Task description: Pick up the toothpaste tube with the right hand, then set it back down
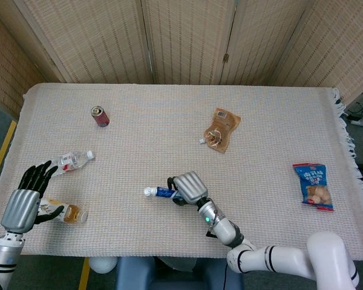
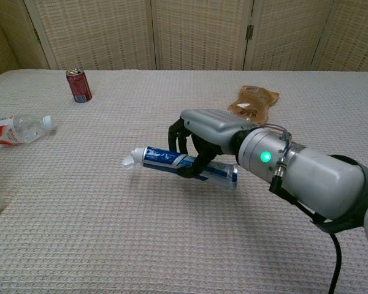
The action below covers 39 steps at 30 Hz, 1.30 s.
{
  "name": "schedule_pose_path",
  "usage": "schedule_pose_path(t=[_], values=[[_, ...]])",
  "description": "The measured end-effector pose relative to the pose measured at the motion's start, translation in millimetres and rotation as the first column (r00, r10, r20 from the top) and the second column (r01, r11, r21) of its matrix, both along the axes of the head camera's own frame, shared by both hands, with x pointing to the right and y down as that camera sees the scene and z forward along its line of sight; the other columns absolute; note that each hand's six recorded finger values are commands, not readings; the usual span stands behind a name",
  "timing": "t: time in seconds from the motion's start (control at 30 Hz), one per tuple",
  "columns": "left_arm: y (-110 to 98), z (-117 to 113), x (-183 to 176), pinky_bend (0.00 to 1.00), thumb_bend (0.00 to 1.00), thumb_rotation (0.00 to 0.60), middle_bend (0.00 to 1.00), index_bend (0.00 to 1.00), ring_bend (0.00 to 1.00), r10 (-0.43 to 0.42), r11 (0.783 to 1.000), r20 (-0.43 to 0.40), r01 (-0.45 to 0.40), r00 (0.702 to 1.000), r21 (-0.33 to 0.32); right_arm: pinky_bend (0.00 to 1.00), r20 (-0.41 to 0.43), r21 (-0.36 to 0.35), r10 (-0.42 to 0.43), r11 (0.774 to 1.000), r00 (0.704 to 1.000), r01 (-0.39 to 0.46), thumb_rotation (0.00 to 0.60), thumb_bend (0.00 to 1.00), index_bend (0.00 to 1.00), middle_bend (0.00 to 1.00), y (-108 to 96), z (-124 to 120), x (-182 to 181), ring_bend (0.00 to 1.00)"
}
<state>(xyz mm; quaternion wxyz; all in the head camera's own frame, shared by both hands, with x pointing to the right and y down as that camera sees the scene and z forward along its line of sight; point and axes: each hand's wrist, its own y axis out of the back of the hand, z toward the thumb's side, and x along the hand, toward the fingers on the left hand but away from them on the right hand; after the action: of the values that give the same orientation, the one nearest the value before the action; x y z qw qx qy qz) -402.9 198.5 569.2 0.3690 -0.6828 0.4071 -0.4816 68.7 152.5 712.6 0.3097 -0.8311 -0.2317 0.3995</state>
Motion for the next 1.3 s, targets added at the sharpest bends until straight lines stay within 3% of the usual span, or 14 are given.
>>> schedule_pose_path(t=[0.23,0.47,0.67,0.77,0.93,1.3], values=[[-19,-5,38,0.0,0.25,0.6,0.06,0.02,0.07,0.092,0.995,-0.096,-0.087,0.991,0.05,0.62,0.217,-0.113,0.101,0.991,0.971,-0.078,0.6,0.87,0.73,0.64,-12,-21,15,0.69],[-26,-8,70,0.0,0.25,0.6,0.06,0.0,0.07,0.171,0.984,-0.151,-0.164,0.974,0.063,0.62,0.432,-0.279,0.217,0.955,0.875,-0.099,0.6,0.87,0.73,0.64,-19,-33,27,0.68],[-26,-9,102,0.0,0.25,0.6,0.06,0.0,0.07,0.247,0.969,-0.176,-0.238,0.953,0.071,0.62,0.542,-0.387,0.282,0.92,0.792,-0.062,0.6,0.88,0.73,0.64,-19,-37,33,0.69],[-27,-8,117,0.0,0.25,0.6,0.06,0.0,0.07,0.275,0.961,-0.19,-0.265,0.943,0.076,0.62,0.57,-0.421,0.295,0.906,0.767,-0.036,0.6,0.88,0.73,0.64,-17,-35,34,0.69],[-28,-7,139,0.0,0.25,0.6,0.06,0.0,0.07,0.302,0.953,-0.222,-0.29,0.927,0.088,0.62,0.595,-0.433,0.281,0.901,0.753,0.006,0.6,0.88,0.74,0.64,-11,-32,29,0.69],[-24,-3,179,0.0,0.25,0.6,0.06,0.0,0.07,0.361,0.932,-0.274,-0.344,0.891,0.111,0.62,0.601,-0.439,0.26,0.897,0.756,0.042,0.6,0.89,0.74,0.65,-1,-33,14,0.68]])
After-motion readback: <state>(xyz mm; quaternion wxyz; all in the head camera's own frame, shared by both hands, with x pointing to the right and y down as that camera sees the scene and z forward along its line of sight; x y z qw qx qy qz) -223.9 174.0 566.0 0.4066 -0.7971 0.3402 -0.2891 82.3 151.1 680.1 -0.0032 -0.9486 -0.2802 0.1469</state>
